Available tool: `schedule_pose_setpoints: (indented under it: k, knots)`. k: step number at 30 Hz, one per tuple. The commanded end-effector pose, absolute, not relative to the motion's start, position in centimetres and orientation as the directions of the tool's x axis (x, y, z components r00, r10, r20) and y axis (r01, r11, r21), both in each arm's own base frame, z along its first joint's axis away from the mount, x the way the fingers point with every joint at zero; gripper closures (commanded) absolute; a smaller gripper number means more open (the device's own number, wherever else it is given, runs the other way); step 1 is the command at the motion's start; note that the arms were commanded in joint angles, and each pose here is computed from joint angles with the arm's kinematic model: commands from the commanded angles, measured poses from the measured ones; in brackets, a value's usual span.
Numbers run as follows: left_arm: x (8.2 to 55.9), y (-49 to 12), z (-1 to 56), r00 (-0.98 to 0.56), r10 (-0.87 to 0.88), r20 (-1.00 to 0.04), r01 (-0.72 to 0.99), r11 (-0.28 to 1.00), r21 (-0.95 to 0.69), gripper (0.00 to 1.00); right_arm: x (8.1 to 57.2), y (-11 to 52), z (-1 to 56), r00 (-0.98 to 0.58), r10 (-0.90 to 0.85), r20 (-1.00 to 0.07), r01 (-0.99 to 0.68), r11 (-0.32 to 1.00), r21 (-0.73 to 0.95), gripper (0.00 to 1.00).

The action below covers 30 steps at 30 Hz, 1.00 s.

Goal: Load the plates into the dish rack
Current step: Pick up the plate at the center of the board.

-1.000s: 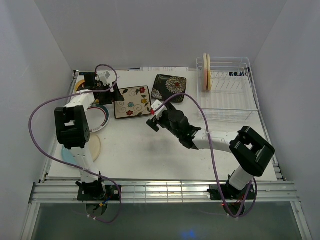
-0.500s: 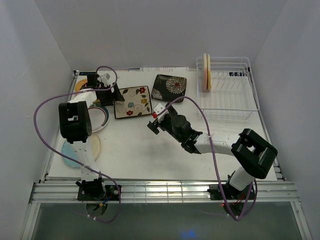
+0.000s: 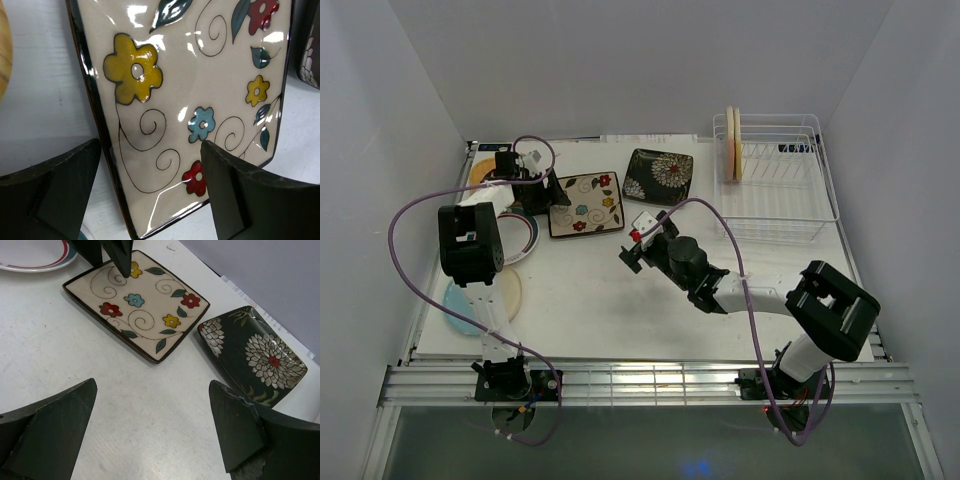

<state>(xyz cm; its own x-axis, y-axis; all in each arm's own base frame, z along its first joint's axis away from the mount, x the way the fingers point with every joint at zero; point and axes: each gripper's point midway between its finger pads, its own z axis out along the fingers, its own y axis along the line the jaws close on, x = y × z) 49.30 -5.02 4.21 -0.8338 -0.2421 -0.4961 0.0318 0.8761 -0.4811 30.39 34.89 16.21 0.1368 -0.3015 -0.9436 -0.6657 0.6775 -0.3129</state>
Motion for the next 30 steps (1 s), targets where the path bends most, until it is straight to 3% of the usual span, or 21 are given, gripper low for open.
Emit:
schedule_pose_setpoints:
  k: [1,9,17,30]
  knots:
    - [48.7,-5.6,4.3,-0.841,-0.252,-0.479,0.043,0.851,-0.523,0.09,30.2,34.9,20.1,0.204,-0.202,-0.958,-0.639,0.714,-0.286,0.02]
    - [47.7,-6.1,3.5,-0.862,-0.280,-0.422,0.023,0.811,-0.584,0.10,29.7,35.0,20.5,0.213,-0.192,-0.958,-0.645,0.709,-0.285,0.02]
    - [47.2,-5.1,2.6,-0.863,-0.323,-0.389,-0.031,0.802,-0.597,0.23,29.4,35.1,20.9,0.221,-0.183,-0.958,-0.648,0.706,-0.284,0.02]
    - [46.5,-4.9,1.5,-0.876,-0.357,-0.323,-0.065,0.753,-0.655,0.31,28.7,35.4,20.5,0.219,-0.178,-0.959,-0.658,0.699,-0.280,0.02]
